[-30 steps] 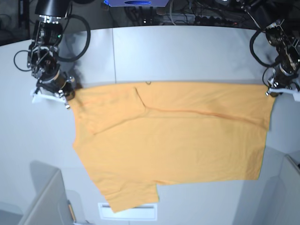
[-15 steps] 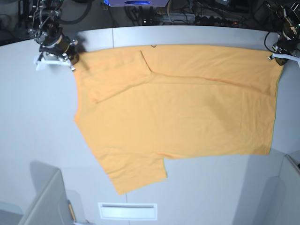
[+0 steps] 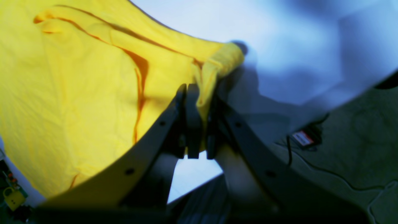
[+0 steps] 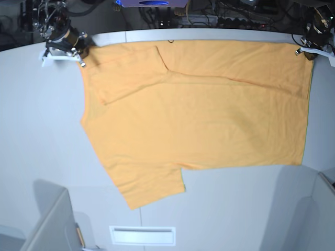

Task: Fold the T-shirt properly
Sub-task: 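Pull the shirt back toward the robot base with both grippers, then move both grippers to the hem corners of the shirt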

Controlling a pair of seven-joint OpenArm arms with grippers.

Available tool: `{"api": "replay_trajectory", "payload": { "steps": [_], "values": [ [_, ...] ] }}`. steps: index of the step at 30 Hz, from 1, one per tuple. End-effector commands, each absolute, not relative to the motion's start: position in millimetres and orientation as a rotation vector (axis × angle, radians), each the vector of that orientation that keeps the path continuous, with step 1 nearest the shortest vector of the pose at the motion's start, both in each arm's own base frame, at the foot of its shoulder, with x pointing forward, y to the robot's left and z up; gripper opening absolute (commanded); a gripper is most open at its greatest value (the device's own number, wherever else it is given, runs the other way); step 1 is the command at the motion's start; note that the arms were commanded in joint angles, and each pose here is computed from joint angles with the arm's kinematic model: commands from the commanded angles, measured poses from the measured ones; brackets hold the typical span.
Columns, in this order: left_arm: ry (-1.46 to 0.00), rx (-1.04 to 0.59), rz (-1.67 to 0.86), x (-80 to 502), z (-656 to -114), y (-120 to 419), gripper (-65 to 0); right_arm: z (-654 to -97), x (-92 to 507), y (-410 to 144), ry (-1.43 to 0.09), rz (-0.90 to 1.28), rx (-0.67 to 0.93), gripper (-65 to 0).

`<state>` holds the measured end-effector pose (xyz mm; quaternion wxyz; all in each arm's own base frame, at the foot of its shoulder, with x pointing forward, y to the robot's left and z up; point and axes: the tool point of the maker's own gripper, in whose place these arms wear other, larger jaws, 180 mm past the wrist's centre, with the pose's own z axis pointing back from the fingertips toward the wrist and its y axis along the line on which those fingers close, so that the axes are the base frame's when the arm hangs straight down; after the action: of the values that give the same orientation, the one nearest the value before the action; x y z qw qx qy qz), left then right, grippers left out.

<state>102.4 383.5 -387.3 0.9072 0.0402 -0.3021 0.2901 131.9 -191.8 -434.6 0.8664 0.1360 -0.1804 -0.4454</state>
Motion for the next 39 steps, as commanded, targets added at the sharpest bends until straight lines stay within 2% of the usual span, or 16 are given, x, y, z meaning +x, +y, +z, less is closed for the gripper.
{"api": "replay_trajectory", "payload": {
  "steps": [1, 20, 21, 23, 24, 26, 27, 34, 37, 39],
  "values": [
    [-0.644, 0.108, 0.574, 102, -377, 390, -65.0, -426, 138, -195, -0.411, -0.913, 0.285, -65.0],
    [-0.616, 0.120, 0.567, 92, -379, 391, -65.0, -424, 130, -189, -0.366, -0.906, 0.304, -65.0],
    [-0.619, 0.120, 0.565, 92, -378, 391, -65.0, -423, 130, -189, -0.369, -0.904, 0.305, -61.1],
    [-0.631, 0.124, 0.551, 96, -373, 389, -65.0, -419, 128, -189, -0.381, -0.899, 0.302, -45.3],
    [-0.636, 0.126, 0.545, 97, -371, 389, -65.0, -416, 130, -188, -0.390, -0.893, 0.306, -39.8],
    [-0.650, 0.130, 0.532, 101, -366, 388, -65.0, -411, 131, -187, -0.402, -0.887, 0.309, -32.9],
    [-0.658, 0.132, 0.526, 103, -363, 387, -61.7, -409, 131, -187, -0.405, -0.885, 0.310, -33.2],
    [-0.745, 0.235, 0.551, 99, -324, 415, -24.8, -401, 133, -222, -0.467, -0.943, 0.249, -33.0],
    [-0.813, 0.283, 0.595, 101, -304, 434, -16.3, -388, 149, -233, -0.526, -0.933, 0.246, -32.9],
    [-0.872, 0.309, 0.609, 107, -287, 441, -14.6, -381, 166, -235, -0.558, -0.885, 0.256, -32.9]
  ]
}}
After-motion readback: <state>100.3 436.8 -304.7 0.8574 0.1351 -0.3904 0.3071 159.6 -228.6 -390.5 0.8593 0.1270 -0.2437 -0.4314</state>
